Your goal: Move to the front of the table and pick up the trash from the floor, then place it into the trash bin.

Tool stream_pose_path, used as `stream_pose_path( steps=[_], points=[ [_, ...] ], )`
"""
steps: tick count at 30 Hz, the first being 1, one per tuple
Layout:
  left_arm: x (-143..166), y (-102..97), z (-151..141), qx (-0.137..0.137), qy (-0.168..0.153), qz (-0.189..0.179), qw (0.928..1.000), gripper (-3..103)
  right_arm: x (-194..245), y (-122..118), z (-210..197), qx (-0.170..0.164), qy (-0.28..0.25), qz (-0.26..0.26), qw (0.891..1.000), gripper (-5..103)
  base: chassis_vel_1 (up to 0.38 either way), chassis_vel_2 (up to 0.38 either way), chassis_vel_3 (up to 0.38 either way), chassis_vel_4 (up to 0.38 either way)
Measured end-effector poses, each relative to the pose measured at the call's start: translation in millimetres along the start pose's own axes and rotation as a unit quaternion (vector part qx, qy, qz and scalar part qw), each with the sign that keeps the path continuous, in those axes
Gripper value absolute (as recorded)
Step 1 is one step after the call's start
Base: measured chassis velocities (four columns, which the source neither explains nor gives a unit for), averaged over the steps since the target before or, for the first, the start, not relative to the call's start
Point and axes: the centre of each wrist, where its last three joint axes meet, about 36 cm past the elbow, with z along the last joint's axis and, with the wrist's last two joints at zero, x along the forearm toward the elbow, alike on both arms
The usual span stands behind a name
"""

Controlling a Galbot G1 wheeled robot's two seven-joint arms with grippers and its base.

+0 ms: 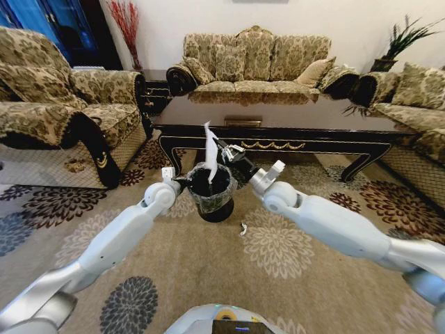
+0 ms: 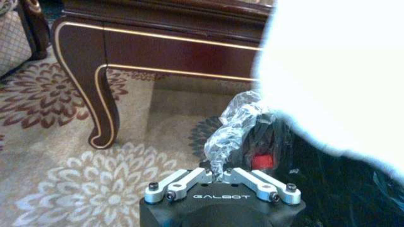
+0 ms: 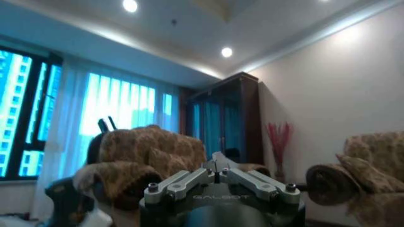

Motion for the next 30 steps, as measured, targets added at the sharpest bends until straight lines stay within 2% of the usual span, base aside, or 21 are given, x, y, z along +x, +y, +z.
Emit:
stream_pose_path(
  steps=[6, 7, 9, 12, 14, 16, 17, 18, 20, 21, 23, 24, 27, 28, 30],
  points=[
    [-1, -1.6, -4, 0.0, -0.001, 0.002, 1.0, 4, 12, -15, 16, 0.022, 0.011, 0.013, 1.0, 0, 0.0, 0.0, 0.0, 0.0],
    [0, -1.1, -4, -0.002, -0.002, 0.001, 1.0, 4, 16, -17, 18, 0.025, 0.012, 0.015, 1.0, 11, 0.0, 0.0, 0.0, 0.0],
    [1, -0.7, -5, -0.003, -0.002, 0.001, 1.0, 4, 18, -18, 19, 0.028, 0.012, 0.015, 0.999, 11, 0.0, 0.0, 0.0, 0.0],
    [6, 2.3, -7, -0.008, -0.004, -0.002, 1.0, 4, 24, -19, 21, 0.033, 0.011, 0.015, 0.999, 27, 0.0, 0.0, 0.0, 0.0],
    [8, 4.0, -8, -0.009, -0.005, -0.003, 0.9999, 4, 25, -18, 22, 0.034, 0.01, 0.013, 0.999, 27, 0.0, 0.0, 0.0, 0.0],
    [13, 8.6, -9, -0.011, -0.007, -0.008, 0.9999, 4, 28, -15, 21, 0.035, 0.007, 0.007, 0.999, 38, 0.0, 0.0, 0.0, 0.0],
    [13, 8.6, -9, -0.011, -0.007, -0.008, 0.9999, 4, 28, -15, 21, 0.035, 0.007, 0.007, 0.999, 38, 0.0, 0.0, 0.0, 0.0],
    [16, 10.8, -10, -0.011, -0.009, -0.009, 0.9999, 4, 30, -14, 20, 0.035, 0.006, 0.008, 0.999, 44, 0.0, 0.0, 0.0, 0.0],
    [22, 17.1, -10, -0.011, -0.011, -0.014, 0.9998, 4, 35, -18, 19, 0.035, 0.005, 0.022, 0.999, 54, 0.0, 0.0, 0.0, 0.0],
    [22, 17.1, -10, -0.011, -0.011, -0.014, 0.9998, 4, 35, -18, 19, 0.035, 0.005, 0.022, 0.999, 54, 0.0, 0.0, 0.0, 0.0],
    [31, 29.0, -12, -0.013, -0.014, -0.027, 0.9994, 4, 54, -28, 23, 0.039, 0.031, 0.071, 0.996, 65, 0.0, 0.0, 0.0, 0.0],
    [31, 29.0, -12, -0.013, -0.014, -0.027, 0.9994, 4, 54, -28, 23, 0.039, 0.031, 0.071, 0.996, 65, 0.0, 0.0, 0.0, 0.0],
    [46, 48.2, -21, -0.014, -0.024, -0.047, 0.9985, 4, 104, -40, 38, 0.042, 0.117, 0.177, 0.976, 82, 0.0, 0.0, 0.0, 0.0],
    [46, 48.2, -21, -0.014, -0.024, -0.047, 0.9985, 4, 104, -40, 38, 0.042, 0.117, 0.177, 0.976, 82, 0.0, 0.0, 0.0, 0.0],
    [57, 55.8, -30, -0.013, -0.032, -0.053, 0.998, 4, 132, -47, 51, 0.04, 0.18, 0.245, 0.952, 92, 0.0, 0.0, 0.0, 0.0]
  ],
)
